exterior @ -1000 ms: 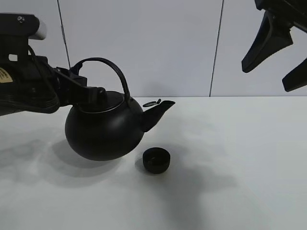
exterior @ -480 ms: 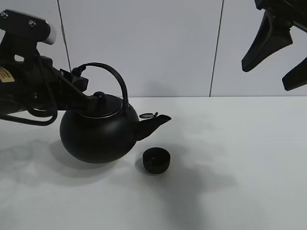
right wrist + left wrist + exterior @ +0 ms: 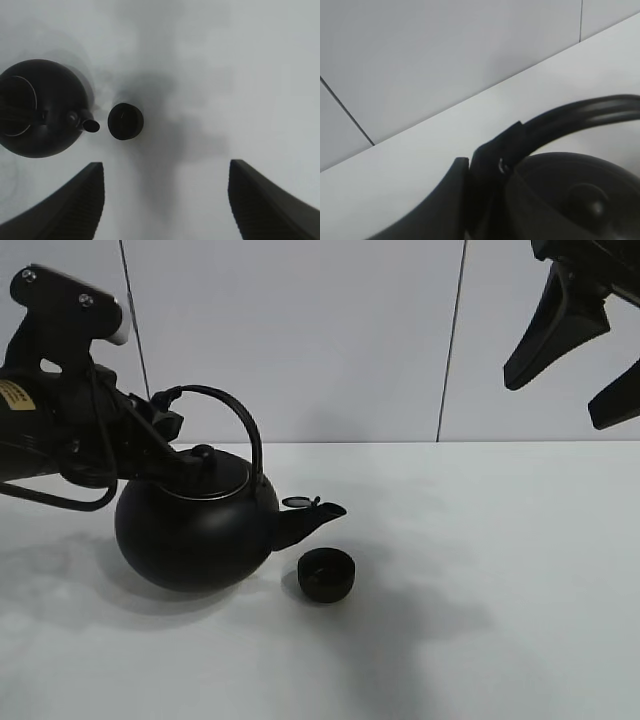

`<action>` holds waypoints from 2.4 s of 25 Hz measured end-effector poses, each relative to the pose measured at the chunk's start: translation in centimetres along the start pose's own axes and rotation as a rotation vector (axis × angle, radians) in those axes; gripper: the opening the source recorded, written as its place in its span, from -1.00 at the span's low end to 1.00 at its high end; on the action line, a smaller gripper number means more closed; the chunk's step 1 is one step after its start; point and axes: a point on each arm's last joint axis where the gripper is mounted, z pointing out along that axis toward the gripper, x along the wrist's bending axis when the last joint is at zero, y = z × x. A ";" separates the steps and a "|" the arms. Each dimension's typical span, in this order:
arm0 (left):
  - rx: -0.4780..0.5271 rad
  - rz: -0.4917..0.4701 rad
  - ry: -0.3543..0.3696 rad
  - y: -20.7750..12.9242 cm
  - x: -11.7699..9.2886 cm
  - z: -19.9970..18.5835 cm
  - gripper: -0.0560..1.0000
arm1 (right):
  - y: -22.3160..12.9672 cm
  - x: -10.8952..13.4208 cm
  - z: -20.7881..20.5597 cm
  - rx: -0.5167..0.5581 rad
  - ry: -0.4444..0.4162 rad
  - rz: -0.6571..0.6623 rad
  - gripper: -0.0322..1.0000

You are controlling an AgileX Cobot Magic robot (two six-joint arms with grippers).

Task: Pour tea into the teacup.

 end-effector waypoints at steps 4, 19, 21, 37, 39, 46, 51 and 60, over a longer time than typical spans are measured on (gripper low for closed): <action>0.019 0.025 0.006 -0.2 0.1 0.0 -0.69 | 0.0 0.0 0.0 0.000 0.000 0.000 0.00; 0.088 0.021 0.049 -0.8 0.4 -0.1 -0.69 | 0.0 0.0 0.0 0.000 0.000 0.000 0.00; 0.092 0.017 0.049 -0.7 0.5 0.0 -0.69 | 0.0 0.0 0.0 0.000 0.000 0.000 0.00; 0.061 0.063 0.008 1.0 0.3 1.0 -0.69 | 0.0 0.0 0.0 -0.002 0.000 0.000 0.00; 0.062 0.090 0.006 1.0 0.3 1.0 -0.69 | 0.0 0.0 0.0 -0.002 0.000 0.000 0.00; 0.061 0.145 0.003 1.0 0.3 1.1 -0.69 | 0.0 0.0 0.0 -0.002 0.000 0.000 0.00; 0.061 0.170 0.003 1.0 0.3 1.1 -0.69 | 0.0 0.0 0.0 -0.002 0.000 0.000 0.00; 0.061 0.229 0.001 1.0 0.3 1.1 -0.69 | 0.0 0.0 0.0 -0.002 0.000 0.000 0.00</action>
